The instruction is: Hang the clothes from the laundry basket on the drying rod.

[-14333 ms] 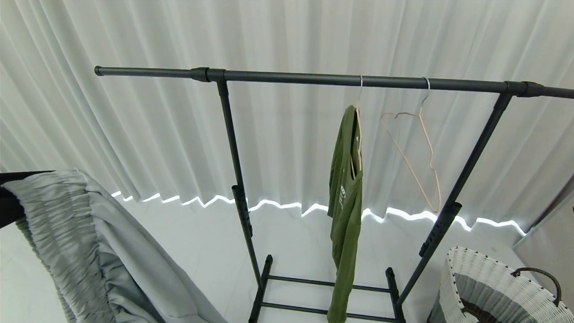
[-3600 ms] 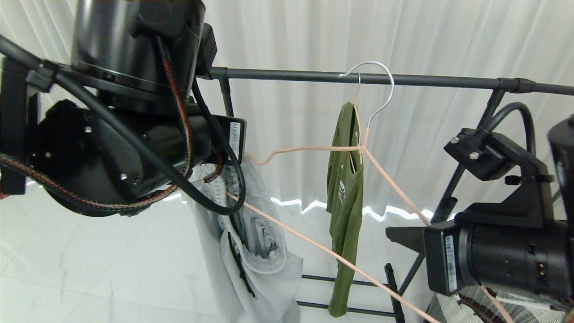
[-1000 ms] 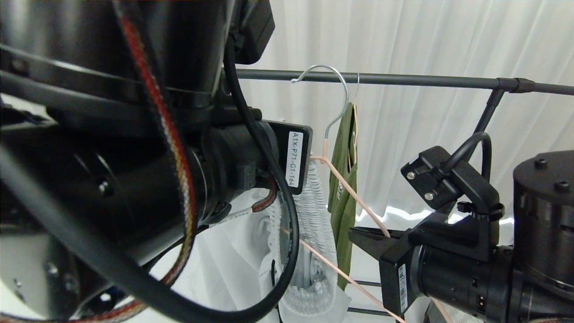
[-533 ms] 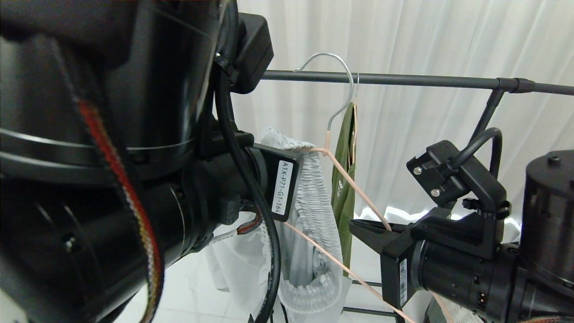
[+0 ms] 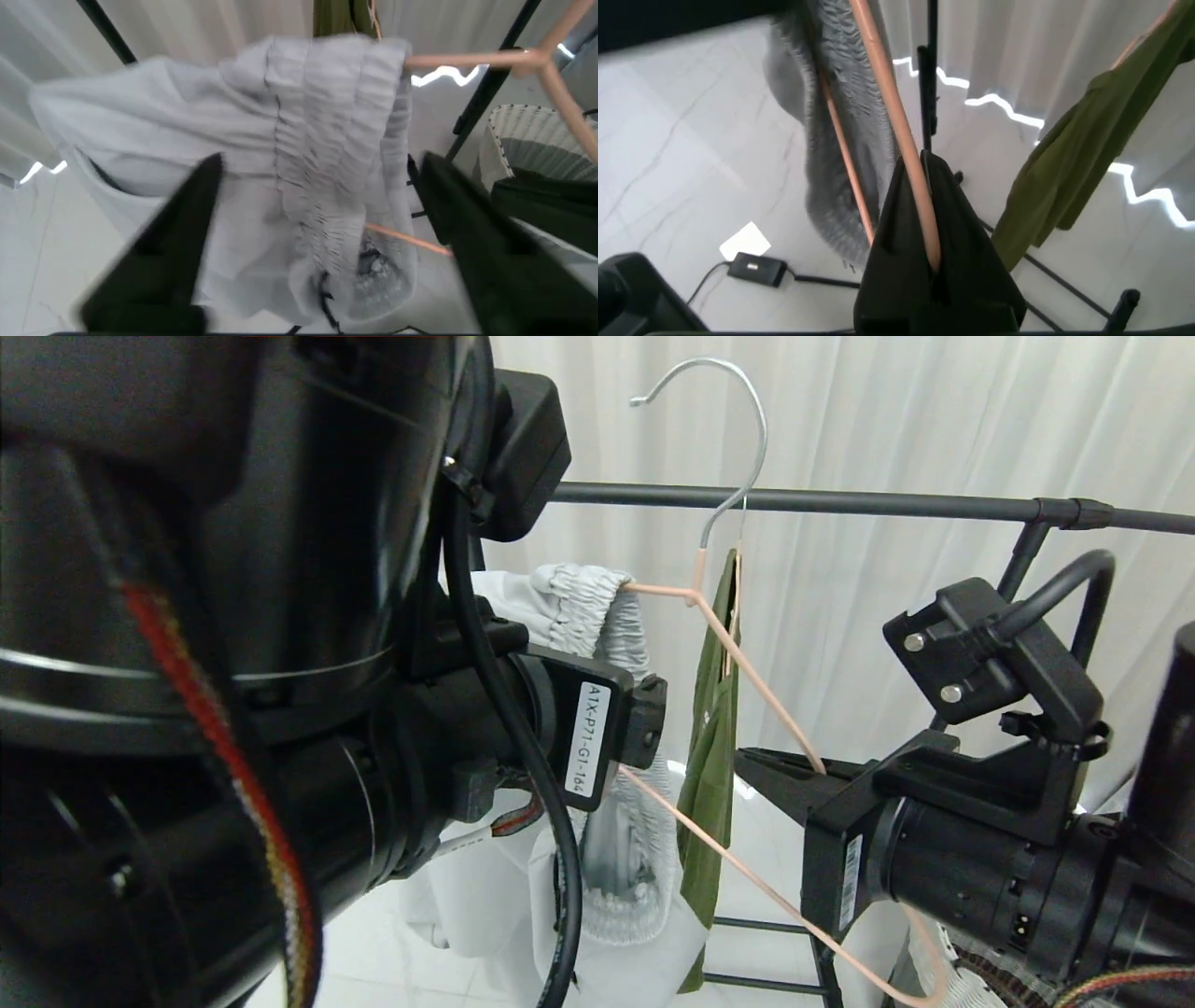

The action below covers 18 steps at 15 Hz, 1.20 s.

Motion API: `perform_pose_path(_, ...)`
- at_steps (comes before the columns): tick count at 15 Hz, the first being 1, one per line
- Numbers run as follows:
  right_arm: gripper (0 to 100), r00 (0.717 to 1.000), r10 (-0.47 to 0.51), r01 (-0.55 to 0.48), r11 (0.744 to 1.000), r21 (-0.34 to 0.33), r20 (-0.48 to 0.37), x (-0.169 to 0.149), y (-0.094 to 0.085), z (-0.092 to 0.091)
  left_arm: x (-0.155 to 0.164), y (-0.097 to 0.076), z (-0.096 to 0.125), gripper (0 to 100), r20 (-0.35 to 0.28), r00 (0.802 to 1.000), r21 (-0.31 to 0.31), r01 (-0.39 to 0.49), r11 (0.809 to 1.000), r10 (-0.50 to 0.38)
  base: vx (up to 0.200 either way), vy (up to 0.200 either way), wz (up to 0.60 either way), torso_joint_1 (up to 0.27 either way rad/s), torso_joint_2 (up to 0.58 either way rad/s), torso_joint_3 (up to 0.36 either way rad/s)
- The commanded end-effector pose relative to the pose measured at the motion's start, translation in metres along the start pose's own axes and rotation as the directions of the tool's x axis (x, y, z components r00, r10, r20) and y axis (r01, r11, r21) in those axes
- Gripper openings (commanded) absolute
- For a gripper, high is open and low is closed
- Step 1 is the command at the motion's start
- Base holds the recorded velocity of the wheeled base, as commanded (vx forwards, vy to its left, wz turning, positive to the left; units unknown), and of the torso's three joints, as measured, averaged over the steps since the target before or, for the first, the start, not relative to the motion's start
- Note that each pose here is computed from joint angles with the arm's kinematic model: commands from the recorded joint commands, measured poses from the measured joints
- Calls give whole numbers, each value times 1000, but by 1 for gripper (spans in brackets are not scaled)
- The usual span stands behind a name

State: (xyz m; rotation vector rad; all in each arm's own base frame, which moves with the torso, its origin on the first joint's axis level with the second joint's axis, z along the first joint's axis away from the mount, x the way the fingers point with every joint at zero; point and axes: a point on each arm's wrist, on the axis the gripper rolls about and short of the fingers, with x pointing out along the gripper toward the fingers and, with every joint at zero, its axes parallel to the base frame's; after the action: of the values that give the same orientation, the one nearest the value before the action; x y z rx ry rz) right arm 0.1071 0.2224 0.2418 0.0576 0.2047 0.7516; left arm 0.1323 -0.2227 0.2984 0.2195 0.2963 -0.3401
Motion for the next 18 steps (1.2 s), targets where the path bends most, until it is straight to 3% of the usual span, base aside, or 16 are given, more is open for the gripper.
perform_pose_path(1,0,1000,-4,4,1000,-2,4,0,0,-2,0,0,-1,100,-2,1000,2,0,1000,0,0,0,0,0,0,0)
perform_pose_path(6,0,999,-38,39,998,-57,32,-9,-16,-4,-14,14,-10,100,-2,1000,19,1,1000,-1,0,0,0,0,0,0)
perform_pose_path(8,0,998,-50,53,996,-71,48,-19,-26,-1,-33,34,-20,100,10,1000,92,1,996,-2,0,0,0,0,0,0)
perform_pose_path(11,0,999,-16,20,995,-100,48,-28,-32,-3,-49,50,-26,100,24,994,172,98,980,-104,0,0,0,0,0,0)
perform_pose_path(14,0,999,-2,7,993,-116,47,-28,-31,-2,-50,74,-32,100,28,988,346,131,929,-150,0,0,0,0,0,0)
perform_pose_path(16,0,1000,10,-7,991,-132,27,-30,-32,-3,-44,86,-34,100,62,986,467,107,878,-154,0,0,0,0,0,0)
perform_pose_path(17,0,1000,23,-20,991,-135,20,-30,-31,-1,-34,96,-35,100,121,977,574,74,815,-174,0,0,0,0,0,0)
perform_pose_path(18,0,999,27,-23,991,-135,23,-30,-30,0,-27,100,-35,100,165,964,610,65,790,-206,0,0,0,0,0,0)
